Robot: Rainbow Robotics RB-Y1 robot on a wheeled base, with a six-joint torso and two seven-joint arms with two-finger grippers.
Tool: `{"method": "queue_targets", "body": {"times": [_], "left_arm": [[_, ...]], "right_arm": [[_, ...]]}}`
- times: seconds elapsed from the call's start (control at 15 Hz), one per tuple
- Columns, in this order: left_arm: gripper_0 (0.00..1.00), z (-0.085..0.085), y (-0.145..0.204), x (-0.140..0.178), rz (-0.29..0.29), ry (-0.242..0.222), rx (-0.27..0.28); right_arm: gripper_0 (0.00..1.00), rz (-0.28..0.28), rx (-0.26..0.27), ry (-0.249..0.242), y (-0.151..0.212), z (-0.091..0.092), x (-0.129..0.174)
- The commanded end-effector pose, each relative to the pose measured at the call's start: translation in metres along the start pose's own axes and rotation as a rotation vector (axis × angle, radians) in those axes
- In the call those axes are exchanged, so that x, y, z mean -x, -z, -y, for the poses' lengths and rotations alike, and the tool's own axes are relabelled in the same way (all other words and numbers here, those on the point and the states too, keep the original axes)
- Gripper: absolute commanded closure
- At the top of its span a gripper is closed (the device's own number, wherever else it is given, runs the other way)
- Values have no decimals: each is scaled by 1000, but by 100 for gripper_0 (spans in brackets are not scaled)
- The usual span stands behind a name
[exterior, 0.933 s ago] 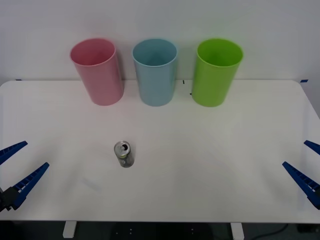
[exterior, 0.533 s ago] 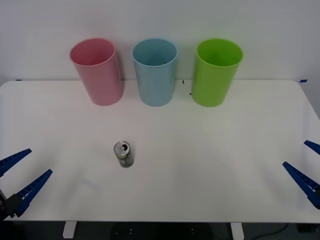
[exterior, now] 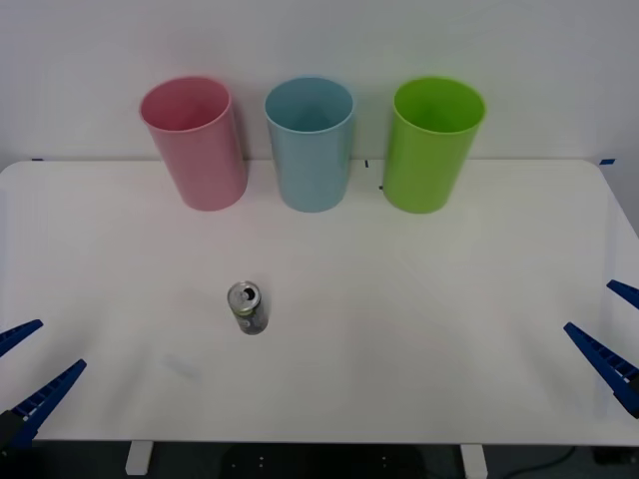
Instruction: Grasp the object on the table and drop it into the matching bin: aluminum can to the light blue bin, PET bottle to the pink bin.
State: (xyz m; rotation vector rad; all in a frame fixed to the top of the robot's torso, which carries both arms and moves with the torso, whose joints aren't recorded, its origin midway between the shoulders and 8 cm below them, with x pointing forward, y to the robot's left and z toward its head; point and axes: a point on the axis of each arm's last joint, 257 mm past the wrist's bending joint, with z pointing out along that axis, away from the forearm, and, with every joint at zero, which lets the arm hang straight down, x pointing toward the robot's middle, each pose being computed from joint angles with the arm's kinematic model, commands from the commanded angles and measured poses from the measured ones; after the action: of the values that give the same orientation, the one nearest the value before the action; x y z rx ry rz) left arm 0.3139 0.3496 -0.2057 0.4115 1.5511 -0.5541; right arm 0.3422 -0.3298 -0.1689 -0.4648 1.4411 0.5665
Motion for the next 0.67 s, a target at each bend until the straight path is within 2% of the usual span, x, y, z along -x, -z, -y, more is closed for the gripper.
{"method": "queue_targets", "body": {"times": [0.07, 0.2, 0.33, 0.47, 0.67], "left_arm": [[0, -12, 12, -18, -9, -17, 45], [0, -15, 11, -27, -20, -26, 51], [0, -11, 2, -37, -29, -18, 33], [0, -4, -11, -49, -38, -35, 7], [0, 3, -31, -63, -46, -30, -30]], "right_arm": [[0, 0, 0, 0, 0, 0, 0], [0, 0, 0, 0, 0, 0, 0], [0, 0, 0, 0, 0, 0, 0], [0, 0, 0, 0, 0, 0, 0], [0, 0, 0, 0, 0, 0, 0]]}}
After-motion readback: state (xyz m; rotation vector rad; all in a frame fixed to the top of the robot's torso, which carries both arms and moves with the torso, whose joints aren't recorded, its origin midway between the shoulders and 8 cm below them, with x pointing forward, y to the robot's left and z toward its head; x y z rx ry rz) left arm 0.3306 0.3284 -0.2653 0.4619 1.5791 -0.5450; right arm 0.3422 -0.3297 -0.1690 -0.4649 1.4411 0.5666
